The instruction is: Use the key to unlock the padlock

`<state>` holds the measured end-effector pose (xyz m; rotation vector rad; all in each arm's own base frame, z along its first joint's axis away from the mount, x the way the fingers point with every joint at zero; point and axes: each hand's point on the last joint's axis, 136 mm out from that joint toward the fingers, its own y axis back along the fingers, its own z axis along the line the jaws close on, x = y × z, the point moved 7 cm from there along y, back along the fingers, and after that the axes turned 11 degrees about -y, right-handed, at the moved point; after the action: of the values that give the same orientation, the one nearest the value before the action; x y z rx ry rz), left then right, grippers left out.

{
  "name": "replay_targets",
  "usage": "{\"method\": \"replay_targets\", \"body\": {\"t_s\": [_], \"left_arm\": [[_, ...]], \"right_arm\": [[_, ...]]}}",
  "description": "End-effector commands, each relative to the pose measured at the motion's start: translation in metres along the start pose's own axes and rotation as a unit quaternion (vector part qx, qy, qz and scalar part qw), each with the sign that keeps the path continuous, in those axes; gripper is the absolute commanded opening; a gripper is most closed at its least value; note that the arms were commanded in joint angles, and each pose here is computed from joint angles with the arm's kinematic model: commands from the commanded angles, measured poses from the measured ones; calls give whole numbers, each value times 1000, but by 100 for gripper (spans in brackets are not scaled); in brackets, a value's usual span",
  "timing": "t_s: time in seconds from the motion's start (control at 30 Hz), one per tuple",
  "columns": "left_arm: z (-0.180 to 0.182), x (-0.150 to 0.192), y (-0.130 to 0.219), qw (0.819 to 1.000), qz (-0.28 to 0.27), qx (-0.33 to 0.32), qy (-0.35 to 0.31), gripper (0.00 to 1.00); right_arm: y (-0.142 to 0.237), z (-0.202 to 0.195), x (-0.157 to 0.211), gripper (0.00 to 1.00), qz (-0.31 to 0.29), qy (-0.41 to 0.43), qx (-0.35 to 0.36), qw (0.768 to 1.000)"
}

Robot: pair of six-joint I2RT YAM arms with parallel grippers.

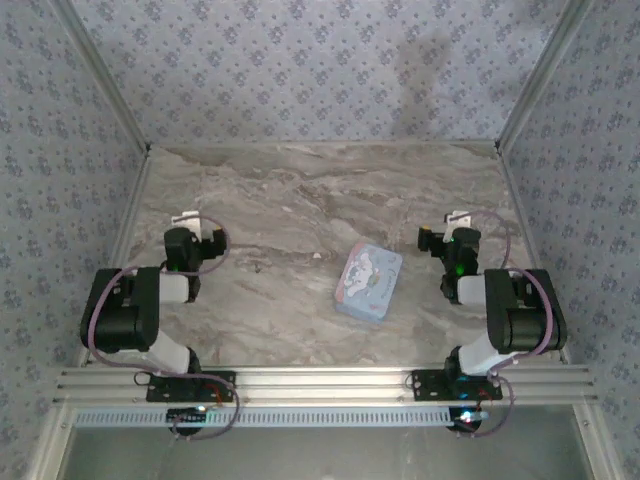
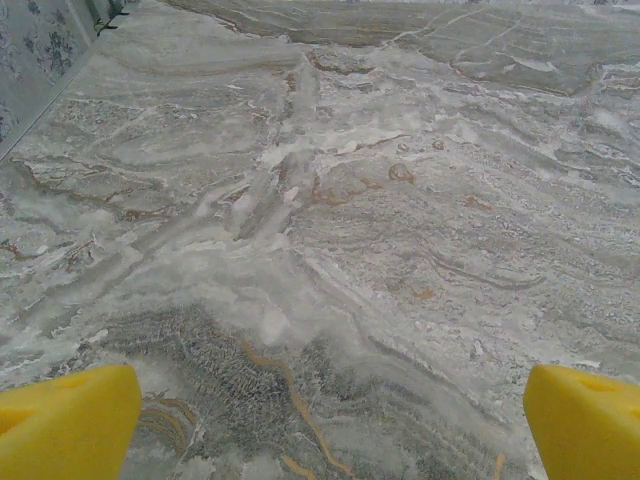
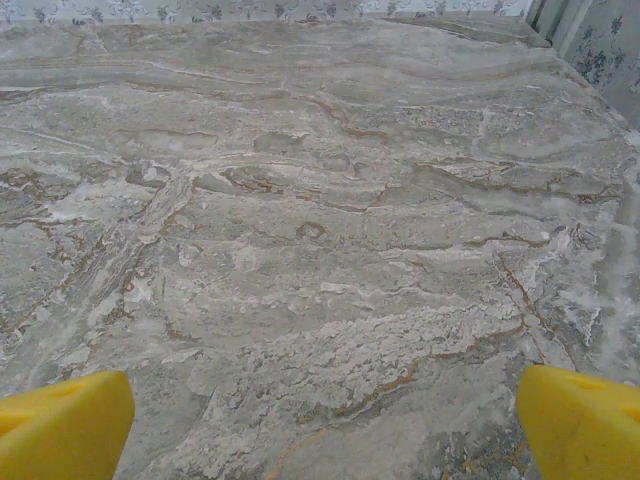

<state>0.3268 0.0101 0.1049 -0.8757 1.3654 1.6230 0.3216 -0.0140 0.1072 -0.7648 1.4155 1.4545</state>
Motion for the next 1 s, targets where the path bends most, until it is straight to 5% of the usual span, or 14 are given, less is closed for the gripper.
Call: {"method": "replay_targets", "body": {"t_s": [0.0,0.77,0.97], "left_arm": [[1,-12,-2,1000,-18,6,-6,98],[1,-12,-1,1000,-19,5,-5,98],[16,-36,8,999,16,-43,16,98]], "right_arm": [[-3,0,-6,100,-3,5,-2,1000],[-3,0,-9,100,1,1,-8,1000],[12,5,-33,100,4,6,-7,1000]]}}
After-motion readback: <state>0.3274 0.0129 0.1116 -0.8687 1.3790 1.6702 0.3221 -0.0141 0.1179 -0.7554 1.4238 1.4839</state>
